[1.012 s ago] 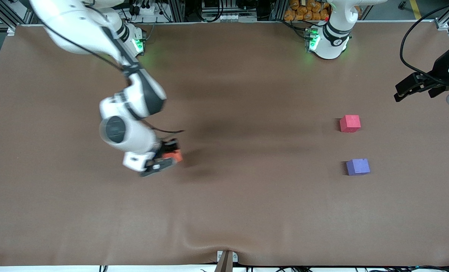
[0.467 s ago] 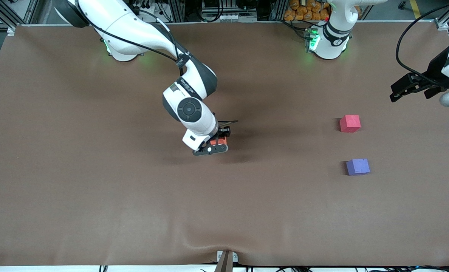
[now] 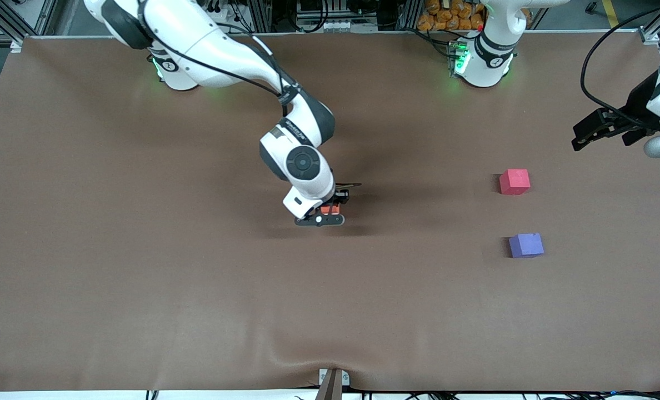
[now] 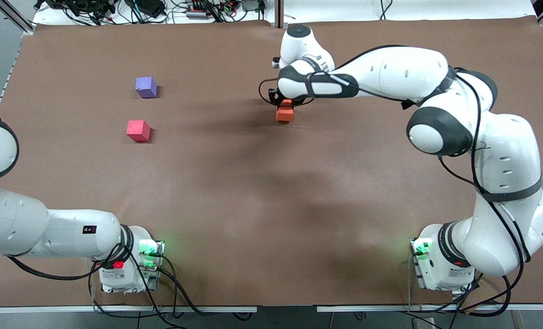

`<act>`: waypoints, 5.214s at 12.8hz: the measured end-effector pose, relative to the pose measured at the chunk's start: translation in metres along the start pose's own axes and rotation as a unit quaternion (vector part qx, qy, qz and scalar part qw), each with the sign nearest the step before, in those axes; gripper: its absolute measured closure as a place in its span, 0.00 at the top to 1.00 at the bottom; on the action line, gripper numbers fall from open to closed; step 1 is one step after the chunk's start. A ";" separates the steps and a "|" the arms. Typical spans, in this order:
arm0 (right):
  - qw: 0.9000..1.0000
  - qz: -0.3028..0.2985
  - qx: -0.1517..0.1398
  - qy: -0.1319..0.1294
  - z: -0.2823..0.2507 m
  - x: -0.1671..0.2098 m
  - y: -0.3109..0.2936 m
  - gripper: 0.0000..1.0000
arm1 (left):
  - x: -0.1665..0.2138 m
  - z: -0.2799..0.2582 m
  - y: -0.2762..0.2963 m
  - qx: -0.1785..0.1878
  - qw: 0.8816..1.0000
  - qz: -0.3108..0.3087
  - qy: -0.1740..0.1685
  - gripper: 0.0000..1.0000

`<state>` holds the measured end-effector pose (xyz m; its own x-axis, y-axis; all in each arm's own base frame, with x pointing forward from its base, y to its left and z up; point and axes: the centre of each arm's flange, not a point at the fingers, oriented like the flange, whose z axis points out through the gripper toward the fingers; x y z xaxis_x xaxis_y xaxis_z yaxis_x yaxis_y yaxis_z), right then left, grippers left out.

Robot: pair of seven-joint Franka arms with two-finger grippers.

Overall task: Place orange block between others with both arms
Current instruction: 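Carry the orange cube with the right gripper toward the table middle, then set down the orange cube while the left gripper reaches toward it, then grasp the orange cube with the left gripper while the right gripper withdraws, then carry the orange cube with the left gripper toward the pink cube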

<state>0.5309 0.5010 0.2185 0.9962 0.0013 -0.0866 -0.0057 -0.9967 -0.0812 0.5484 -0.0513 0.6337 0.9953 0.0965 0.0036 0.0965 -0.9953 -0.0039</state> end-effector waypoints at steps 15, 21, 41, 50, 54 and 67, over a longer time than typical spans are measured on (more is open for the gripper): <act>0.997 0.057 0.013 0.057 -0.116 0.061 0.045 1.00 | 0.025 0.130 0.228 -0.020 0.999 -0.037 -0.024 1.00; 0.997 0.065 -0.014 0.033 -0.194 0.112 0.191 1.00 | 0.001 0.236 0.360 -0.066 0.998 -0.020 0.000 1.00; 0.999 0.014 -0.031 -0.018 -0.419 -0.026 0.497 1.00 | -0.078 0.409 0.476 -0.057 0.992 0.108 -0.037 1.00; 0.999 0.015 -0.031 0.015 -0.464 -0.036 0.502 1.00 | -0.078 0.412 0.471 -0.042 0.993 0.100 -0.049 1.00; 0.999 0.013 -0.031 0.016 -0.464 -0.036 0.502 1.00 | -0.076 0.407 0.468 -0.037 0.993 0.098 -0.054 1.00; 0.999 0.014 -0.031 0.012 -0.461 -0.034 0.503 1.00 | -0.087 0.428 0.471 -0.022 0.997 0.022 -0.068 0.82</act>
<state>0.5338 -0.0383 0.6385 0.9976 -0.0276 -0.0632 -0.0287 -0.9994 -0.0168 0.5089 -0.5265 0.2035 0.9901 0.0494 -0.1313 0.0555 -0.9975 0.0433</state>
